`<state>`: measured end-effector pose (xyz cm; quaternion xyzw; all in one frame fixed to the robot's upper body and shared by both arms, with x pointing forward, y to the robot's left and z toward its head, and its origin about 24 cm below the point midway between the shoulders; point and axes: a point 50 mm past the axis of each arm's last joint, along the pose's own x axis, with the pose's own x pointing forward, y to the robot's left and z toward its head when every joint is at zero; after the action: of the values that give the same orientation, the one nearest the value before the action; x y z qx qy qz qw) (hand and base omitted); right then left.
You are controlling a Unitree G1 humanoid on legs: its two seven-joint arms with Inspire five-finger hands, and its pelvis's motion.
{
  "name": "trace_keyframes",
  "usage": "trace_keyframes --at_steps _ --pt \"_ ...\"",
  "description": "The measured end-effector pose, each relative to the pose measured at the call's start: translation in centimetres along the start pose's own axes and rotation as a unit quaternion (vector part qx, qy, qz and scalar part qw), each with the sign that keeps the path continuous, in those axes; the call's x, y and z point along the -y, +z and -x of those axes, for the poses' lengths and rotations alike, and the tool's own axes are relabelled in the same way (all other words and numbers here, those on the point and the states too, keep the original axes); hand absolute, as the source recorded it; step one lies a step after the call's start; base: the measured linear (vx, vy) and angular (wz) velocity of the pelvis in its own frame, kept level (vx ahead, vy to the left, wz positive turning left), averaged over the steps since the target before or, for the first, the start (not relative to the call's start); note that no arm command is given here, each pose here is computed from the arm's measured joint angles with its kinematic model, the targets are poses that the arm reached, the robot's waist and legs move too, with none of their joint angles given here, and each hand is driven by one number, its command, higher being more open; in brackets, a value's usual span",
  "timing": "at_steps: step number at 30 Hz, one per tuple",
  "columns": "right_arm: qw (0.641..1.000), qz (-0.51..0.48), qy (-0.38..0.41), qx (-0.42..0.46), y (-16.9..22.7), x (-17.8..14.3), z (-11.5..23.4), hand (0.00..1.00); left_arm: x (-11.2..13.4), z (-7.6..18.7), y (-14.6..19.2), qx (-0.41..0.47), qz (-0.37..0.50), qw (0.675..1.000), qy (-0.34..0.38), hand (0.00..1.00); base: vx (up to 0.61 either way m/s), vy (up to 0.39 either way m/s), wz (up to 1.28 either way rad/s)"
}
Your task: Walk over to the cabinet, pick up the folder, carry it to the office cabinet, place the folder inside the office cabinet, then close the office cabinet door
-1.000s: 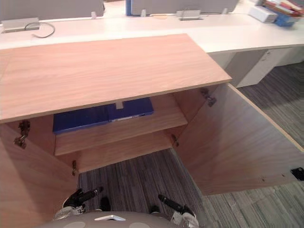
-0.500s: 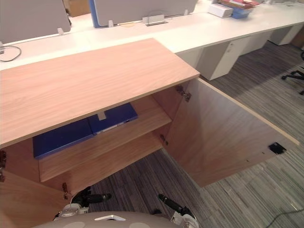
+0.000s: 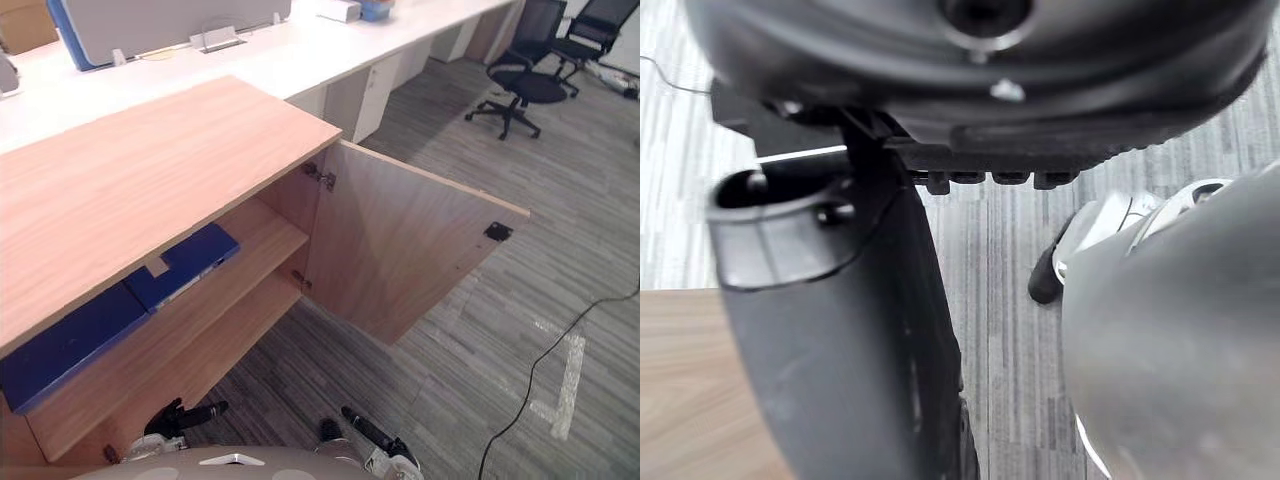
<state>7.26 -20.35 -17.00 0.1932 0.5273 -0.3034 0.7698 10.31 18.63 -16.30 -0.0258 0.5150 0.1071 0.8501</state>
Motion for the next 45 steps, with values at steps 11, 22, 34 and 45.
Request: trace_keyframes --at_steps 11,22,34,45 --pt "0.999 0.041 0.003 0.015 0.6 0.3 0.0 1.00 1.6 0.2 -0.4 0.001 0.062 0.998 -0.007 1.00 0.04 -0.016 -0.21" --pt "0.998 0.046 0.015 0.036 0.9 -0.2 0.2 1.00 -0.3 0.3 -0.7 0.002 0.117 0.993 0.023 1.00 -0.05 -0.065 -0.48" --pt "1.000 -0.003 -0.020 -0.012 -0.1 1.5 -0.1 1.00 -1.8 0.3 -1.1 -0.008 0.054 0.998 0.028 1.00 0.03 0.000 -0.31" --pt "1.000 -0.007 -0.012 -0.012 0.2 1.6 -0.2 1.00 -1.2 0.3 -1.5 -0.021 0.035 0.999 0.019 1.00 0.07 0.040 -0.15"
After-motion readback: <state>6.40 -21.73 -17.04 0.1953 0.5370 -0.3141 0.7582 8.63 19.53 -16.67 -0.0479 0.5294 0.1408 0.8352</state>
